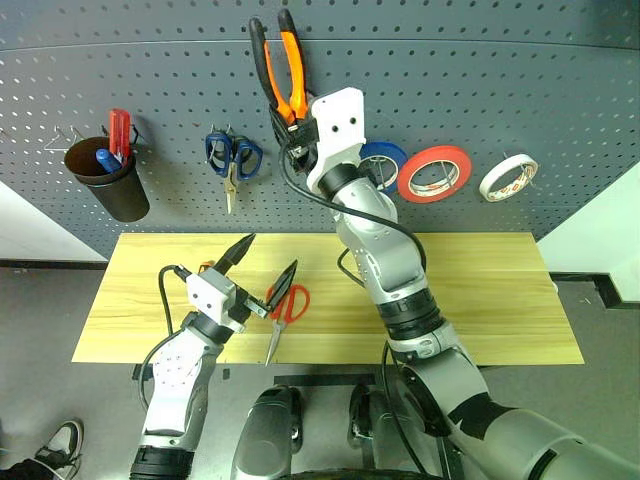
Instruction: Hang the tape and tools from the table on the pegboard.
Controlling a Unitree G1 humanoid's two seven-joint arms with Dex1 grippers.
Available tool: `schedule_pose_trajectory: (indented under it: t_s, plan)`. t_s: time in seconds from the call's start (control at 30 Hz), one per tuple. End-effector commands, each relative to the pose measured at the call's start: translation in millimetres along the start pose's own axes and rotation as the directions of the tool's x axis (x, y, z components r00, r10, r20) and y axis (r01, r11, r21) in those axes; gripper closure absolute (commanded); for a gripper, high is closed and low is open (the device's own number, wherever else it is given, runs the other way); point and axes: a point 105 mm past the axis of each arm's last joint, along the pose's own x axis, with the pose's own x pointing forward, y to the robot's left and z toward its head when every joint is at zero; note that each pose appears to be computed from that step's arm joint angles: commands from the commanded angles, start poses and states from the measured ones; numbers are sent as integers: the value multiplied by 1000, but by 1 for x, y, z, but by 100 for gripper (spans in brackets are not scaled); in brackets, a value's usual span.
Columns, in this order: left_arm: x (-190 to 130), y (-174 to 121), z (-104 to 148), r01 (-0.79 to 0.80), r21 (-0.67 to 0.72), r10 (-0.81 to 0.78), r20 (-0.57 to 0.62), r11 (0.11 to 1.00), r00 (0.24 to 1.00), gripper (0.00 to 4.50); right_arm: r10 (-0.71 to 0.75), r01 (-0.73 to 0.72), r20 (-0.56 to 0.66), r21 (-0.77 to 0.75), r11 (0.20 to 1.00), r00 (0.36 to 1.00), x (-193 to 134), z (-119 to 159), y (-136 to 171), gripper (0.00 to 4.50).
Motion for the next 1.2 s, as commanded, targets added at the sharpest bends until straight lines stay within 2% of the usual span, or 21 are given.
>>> schedule_pose_trajectory:
  t_s: [0.03,0.67,1.2]
  plan:
    - [3,3,12,-26,41,24,52,999,998,0,14,-12,121,-17,1000,993,13,28,7,224]
    - [-2,7,30,-39,68,34,77,997,996,0,-24,35,168,-68,997,985,31,35,-13,224]
    - [-15,4,35,-36,63,34,31,997,999,0,-72,73,69,-15,997,995,21,0,-12,224]
